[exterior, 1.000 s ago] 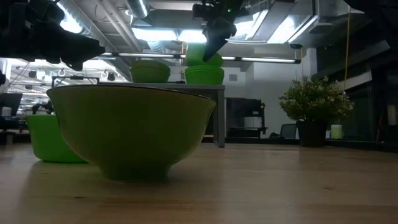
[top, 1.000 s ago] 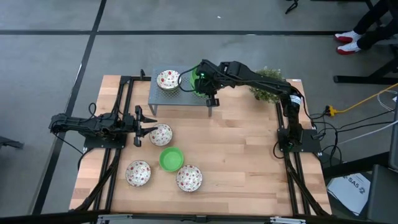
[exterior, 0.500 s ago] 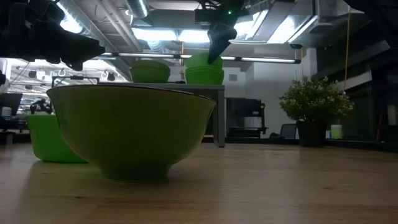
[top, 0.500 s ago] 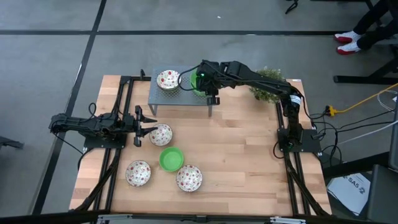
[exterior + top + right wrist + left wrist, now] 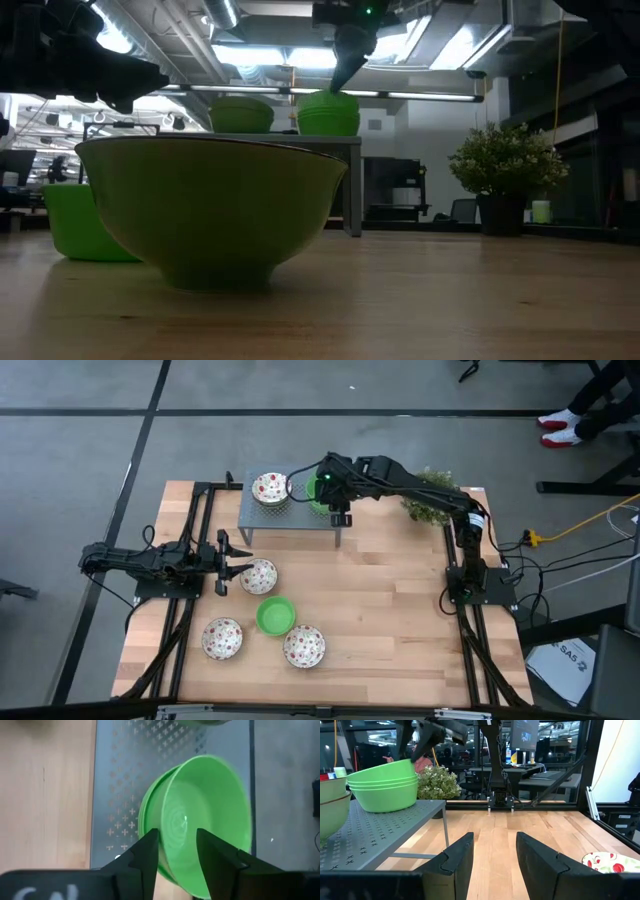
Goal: Pick & Place Mini bowls
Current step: Stack the green bowl on the green bowl on the shelf, then stack the white patterned bowl on the white patterned bowl on the shelf
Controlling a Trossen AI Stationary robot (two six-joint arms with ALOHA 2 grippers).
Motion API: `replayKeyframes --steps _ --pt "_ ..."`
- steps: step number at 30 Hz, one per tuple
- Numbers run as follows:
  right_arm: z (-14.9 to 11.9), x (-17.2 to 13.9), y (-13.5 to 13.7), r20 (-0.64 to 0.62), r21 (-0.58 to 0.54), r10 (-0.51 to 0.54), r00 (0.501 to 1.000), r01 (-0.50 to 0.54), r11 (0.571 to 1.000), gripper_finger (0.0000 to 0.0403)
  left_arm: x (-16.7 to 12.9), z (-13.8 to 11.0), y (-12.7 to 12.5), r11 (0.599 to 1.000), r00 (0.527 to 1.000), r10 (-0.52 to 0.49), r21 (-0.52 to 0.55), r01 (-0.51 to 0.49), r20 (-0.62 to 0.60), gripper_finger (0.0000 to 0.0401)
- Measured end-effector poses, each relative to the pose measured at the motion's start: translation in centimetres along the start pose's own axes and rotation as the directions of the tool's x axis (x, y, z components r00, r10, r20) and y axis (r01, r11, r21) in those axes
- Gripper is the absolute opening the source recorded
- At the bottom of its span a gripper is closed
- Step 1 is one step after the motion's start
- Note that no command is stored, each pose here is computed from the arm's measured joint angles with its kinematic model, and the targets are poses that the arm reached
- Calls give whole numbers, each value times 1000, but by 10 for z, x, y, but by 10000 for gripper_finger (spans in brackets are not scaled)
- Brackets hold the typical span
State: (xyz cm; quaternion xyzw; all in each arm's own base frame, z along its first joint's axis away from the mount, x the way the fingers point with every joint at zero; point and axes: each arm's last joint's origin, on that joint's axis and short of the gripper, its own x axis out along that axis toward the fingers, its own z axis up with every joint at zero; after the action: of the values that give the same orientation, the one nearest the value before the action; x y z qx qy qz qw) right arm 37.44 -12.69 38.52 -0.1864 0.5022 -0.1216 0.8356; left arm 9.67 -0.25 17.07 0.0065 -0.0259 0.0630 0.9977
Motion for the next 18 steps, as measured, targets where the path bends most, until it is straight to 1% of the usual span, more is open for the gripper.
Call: replayKeyframes --steps 6,10,12,18 --pt "4 -15 -5 38 23 -18 999 17 1000 133 0 0 0 1000 1000 0 0 0 1 143" --pt "4 -18 -4 62 47 35 997 -38 998 127 0 0 0 1000 1000 0 0 0 0 143" --pt "5 -16 -3 69 59 53 996 -57 997 113 0 0 0 1000 1000 0 0 0 0 143" --pt "4 0 2 41 86 69 997 -72 994 50 0 0 0 1000 1000 0 0 0 0 143"
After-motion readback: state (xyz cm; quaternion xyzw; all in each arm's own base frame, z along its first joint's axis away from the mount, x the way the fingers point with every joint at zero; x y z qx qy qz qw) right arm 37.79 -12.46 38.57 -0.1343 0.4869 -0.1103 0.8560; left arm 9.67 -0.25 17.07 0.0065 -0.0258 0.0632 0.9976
